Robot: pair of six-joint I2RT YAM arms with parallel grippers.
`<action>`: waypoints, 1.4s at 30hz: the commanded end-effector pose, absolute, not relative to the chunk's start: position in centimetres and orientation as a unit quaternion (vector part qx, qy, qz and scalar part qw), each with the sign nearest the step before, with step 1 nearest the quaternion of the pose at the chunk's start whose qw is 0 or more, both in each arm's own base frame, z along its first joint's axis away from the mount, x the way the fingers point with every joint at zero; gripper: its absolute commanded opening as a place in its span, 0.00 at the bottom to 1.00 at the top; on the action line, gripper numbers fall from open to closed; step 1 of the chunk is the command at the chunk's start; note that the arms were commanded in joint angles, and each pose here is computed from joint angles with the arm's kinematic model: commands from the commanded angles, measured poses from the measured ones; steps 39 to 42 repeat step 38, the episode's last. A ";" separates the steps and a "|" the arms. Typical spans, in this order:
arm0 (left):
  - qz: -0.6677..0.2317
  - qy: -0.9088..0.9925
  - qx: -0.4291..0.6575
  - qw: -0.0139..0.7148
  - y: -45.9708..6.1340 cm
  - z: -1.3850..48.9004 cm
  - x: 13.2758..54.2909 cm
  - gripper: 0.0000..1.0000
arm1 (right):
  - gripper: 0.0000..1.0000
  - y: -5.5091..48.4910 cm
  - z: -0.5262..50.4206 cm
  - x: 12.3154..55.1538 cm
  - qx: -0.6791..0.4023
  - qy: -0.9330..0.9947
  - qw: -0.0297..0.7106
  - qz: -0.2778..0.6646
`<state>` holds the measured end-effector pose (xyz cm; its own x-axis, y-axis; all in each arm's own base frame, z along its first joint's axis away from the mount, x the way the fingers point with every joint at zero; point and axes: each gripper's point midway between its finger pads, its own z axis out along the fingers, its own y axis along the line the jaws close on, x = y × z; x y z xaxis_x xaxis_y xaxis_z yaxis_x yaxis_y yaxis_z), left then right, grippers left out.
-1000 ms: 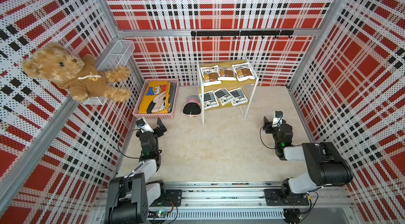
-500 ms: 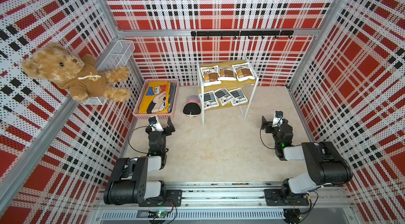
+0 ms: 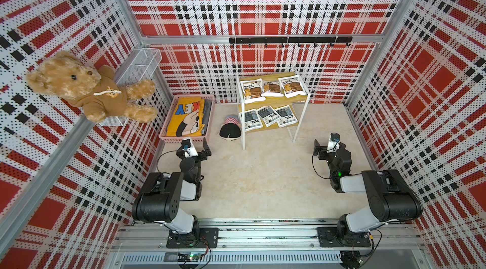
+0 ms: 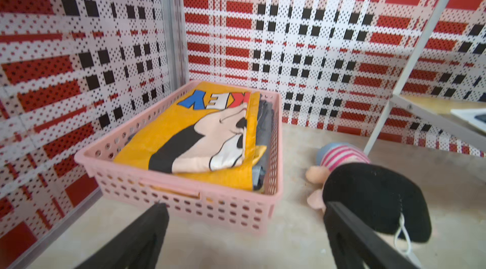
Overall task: Place the bagged coffee beans on the shelf by color
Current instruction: Reset both arms
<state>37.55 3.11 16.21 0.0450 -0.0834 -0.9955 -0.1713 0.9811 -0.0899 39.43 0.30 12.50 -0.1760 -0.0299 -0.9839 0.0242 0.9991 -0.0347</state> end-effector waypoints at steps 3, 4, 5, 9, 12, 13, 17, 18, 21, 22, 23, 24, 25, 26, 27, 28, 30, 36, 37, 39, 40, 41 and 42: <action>0.038 0.707 -0.093 0.700 3.3 15.1 37.7 0.99 | 1.00 0.0 12.3 39.4 0.002 0.767 0.641 -0.022; 0.039 0.706 -0.093 0.701 3.3 15.1 37.7 0.99 | 1.00 0.0 12.3 39.4 0.002 0.766 0.642 -0.023; 0.040 0.706 -0.094 0.701 3.2 15.2 37.7 0.99 | 1.00 0.0 12.3 39.4 0.003 0.767 0.641 -0.022; 0.048 0.706 -0.093 0.701 3.2 15.2 37.6 0.99 | 1.00 0.0 12.4 39.3 0.002 0.765 0.643 -0.022; 0.048 0.706 -0.093 0.701 3.0 15.2 37.7 0.99 | 1.00 0.0 12.4 39.3 0.003 0.765 0.644 -0.022; 0.049 0.706 -0.092 0.701 3.1 15.2 37.7 0.99 | 1.00 0.0 12.4 39.3 0.002 0.765 0.643 -0.022; 0.049 0.706 -0.091 0.701 3.0 15.2 37.7 0.99 | 1.00 0.0 12.4 39.3 0.002 0.765 0.643 -0.022; 0.049 0.706 -0.092 0.701 3.1 15.2 37.7 0.99 | 1.00 0.0 12.4 39.3 0.003 0.766 0.643 -0.022; 0.049 0.706 -0.092 0.701 3.1 15.2 37.7 0.99 | 1.00 0.0 12.4 39.3 0.003 0.766 0.643 -0.023; 0.050 0.705 -0.092 0.701 3.1 15.2 37.7 0.99 | 1.00 0.0 12.4 39.3 0.003 0.765 0.643 -0.022; 0.049 0.705 -0.092 0.701 3.0 15.2 37.7 0.99 | 1.00 0.0 12.4 39.3 0.003 0.766 0.643 -0.022; 0.049 0.705 -0.092 0.701 3.1 15.2 37.7 0.99 | 1.00 0.0 12.4 39.3 0.003 0.765 0.643 -0.022; 0.050 0.706 -0.091 0.701 3.0 15.2 37.7 0.99 | 1.00 0.0 12.4 39.3 0.003 0.766 0.643 -0.022; 0.050 0.706 -0.092 0.701 3.1 15.2 37.7 0.99 | 1.00 0.0 12.4 39.3 0.002 0.766 0.643 -0.023; 0.049 0.706 -0.092 0.701 3.1 15.2 37.7 0.99 | 1.00 0.0 12.3 39.3 0.003 0.766 0.642 -0.023; 0.049 0.705 -0.092 0.701 3.1 15.2 37.7 0.99 | 1.00 0.0 12.4 39.3 0.002 0.765 0.644 -0.022; 0.049 0.706 -0.092 0.701 3.1 15.2 37.7 0.99 | 1.00 0.0 12.3 39.4 0.002 0.766 0.642 -0.022; 0.049 0.705 -0.091 0.701 3.0 15.2 37.7 0.99 | 1.00 0.0 12.3 39.4 0.002 0.768 0.641 -0.020; 0.049 0.706 -0.091 0.701 3.0 15.2 37.7 0.99 | 1.00 0.0 12.3 39.4 0.002 0.768 0.641 -0.019; 0.049 0.706 -0.091 0.701 3.0 15.2 37.7 0.99 | 1.00 0.0 12.3 39.4 0.002 0.766 0.642 -0.020; 0.049 0.706 -0.091 0.701 3.0 15.2 37.7 0.99 | 1.00 0.0 12.3 39.4 0.002 0.766 0.642 -0.020; 0.049 0.706 -0.091 0.701 3.0 15.2 37.7 0.99 | 1.00 0.0 12.3 39.4 0.002 0.766 0.642 -0.020; 0.049 0.706 -0.091 0.701 3.0 15.2 37.7 0.99 | 1.00 0.0 12.3 39.4 0.002 0.766 0.642 -0.020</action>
